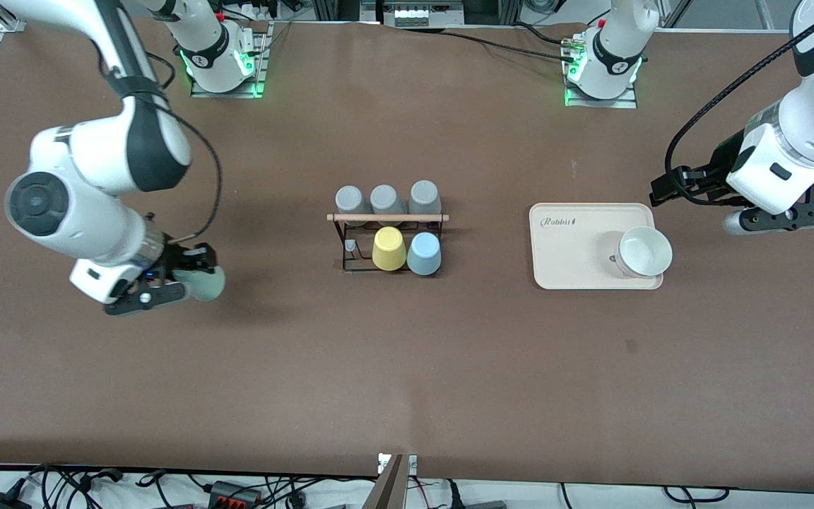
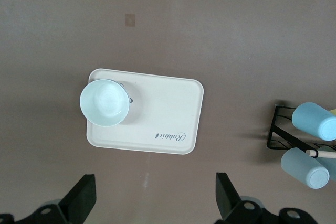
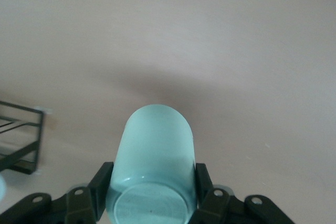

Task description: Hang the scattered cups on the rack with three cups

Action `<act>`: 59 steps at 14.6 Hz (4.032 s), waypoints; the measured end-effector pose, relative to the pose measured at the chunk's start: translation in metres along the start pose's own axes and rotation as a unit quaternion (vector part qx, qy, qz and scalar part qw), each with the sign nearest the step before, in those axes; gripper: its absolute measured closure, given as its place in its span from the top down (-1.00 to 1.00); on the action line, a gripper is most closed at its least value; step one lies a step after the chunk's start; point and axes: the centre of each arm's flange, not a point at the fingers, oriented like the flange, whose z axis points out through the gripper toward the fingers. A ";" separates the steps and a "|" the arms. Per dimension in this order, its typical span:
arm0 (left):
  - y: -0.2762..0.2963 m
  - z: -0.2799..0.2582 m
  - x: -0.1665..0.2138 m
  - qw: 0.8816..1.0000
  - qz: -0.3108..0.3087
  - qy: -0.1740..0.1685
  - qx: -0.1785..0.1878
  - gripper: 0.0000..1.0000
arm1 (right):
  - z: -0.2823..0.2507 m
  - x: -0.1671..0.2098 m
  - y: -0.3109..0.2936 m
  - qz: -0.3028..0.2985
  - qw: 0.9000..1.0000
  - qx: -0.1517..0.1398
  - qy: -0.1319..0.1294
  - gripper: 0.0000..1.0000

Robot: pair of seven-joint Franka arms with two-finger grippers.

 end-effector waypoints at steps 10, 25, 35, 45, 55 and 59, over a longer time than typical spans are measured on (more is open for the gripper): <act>-0.005 0.001 0.000 1.000 -0.004 -0.007 0.002 1.00 | -0.009 0.009 -0.147 0.034 0.999 0.000 0.011 0.34; -0.008 0.001 0.000 1.000 -0.007 -0.011 0.003 1.00 | 0.040 0.002 -0.246 0.123 0.992 0.011 -0.022 0.34; -0.008 0.002 0.000 1.000 -0.007 -0.012 0.003 1.00 | 0.084 0.008 -0.247 0.123 0.991 0.001 -0.048 0.34; -0.009 0.002 0.000 1.000 -0.007 -0.012 0.003 1.00 | 0.084 0.015 -0.252 0.124 0.992 0.005 -0.035 0.69; -0.009 0.002 0.000 1.000 -0.007 -0.012 0.003 1.00 | -0.064 0.039 -0.125 0.201 0.979 0.015 0.002 1.00; -0.009 0.002 0.000 1.000 -0.007 -0.012 0.003 1.00 | -0.116 0.029 0.008 0.235 0.971 0.022 0.032 1.00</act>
